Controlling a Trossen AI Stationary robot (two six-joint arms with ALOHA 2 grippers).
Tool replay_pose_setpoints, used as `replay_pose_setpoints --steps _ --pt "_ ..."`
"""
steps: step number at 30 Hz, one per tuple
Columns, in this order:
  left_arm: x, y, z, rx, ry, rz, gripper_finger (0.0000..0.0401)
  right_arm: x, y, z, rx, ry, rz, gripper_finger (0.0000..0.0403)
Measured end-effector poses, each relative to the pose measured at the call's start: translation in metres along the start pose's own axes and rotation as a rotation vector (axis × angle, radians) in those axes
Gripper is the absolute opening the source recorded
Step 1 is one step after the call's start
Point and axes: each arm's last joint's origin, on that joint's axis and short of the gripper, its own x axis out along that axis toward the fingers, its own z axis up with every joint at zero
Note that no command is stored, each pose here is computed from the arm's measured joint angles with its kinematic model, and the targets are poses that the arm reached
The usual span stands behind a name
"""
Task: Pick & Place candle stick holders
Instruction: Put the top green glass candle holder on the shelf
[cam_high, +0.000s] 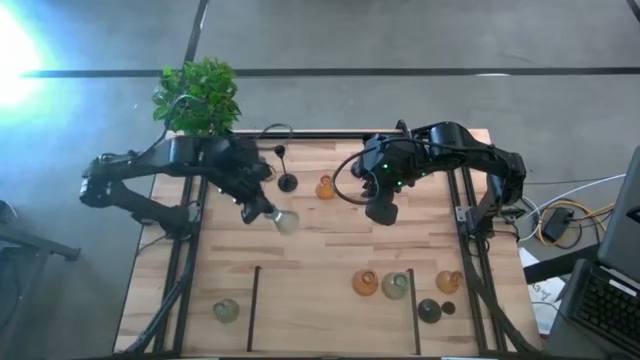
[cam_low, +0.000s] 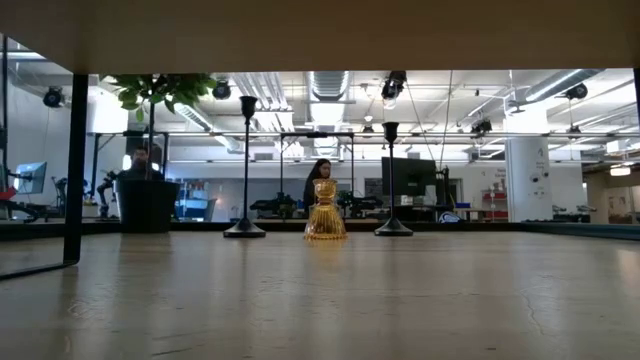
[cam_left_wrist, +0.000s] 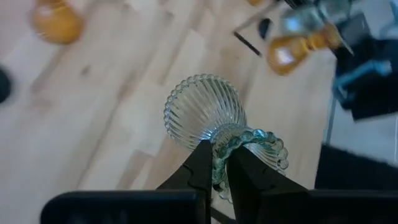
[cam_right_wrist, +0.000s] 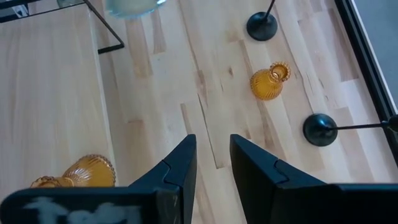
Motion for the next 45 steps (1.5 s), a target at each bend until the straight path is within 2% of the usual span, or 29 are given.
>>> replay_pose_setpoints --steps 8,15,19,28,38,45 --pt "0.056 -0.048 0.019 0.247 0.158 -0.052 0.0030 -0.013 -0.002 -0.005 0.015 -0.030 0.009 0.0082" --pt "0.092 -0.063 0.032 0.374 0.308 -0.047 0.0030 -0.023 -0.004 -0.009 0.060 -0.053 0.017 0.0089" --pt "0.101 -0.070 0.041 0.424 0.316 -0.086 0.0030 -0.026 -0.004 -0.010 0.078 -0.059 0.021 0.0090" --pt "0.123 -0.078 0.055 0.455 0.340 -0.147 0.0030 -0.026 -0.004 -0.010 0.052 -0.061 0.020 0.0079" --pt "0.140 -0.077 0.053 0.454 0.373 -0.139 0.0030 -0.027 -0.004 -0.010 0.044 -0.062 0.020 0.0089" --pt "0.142 -0.080 0.052 0.481 0.371 -0.149 0.0030 -0.027 -0.004 -0.010 0.044 -0.062 0.020 0.0089"
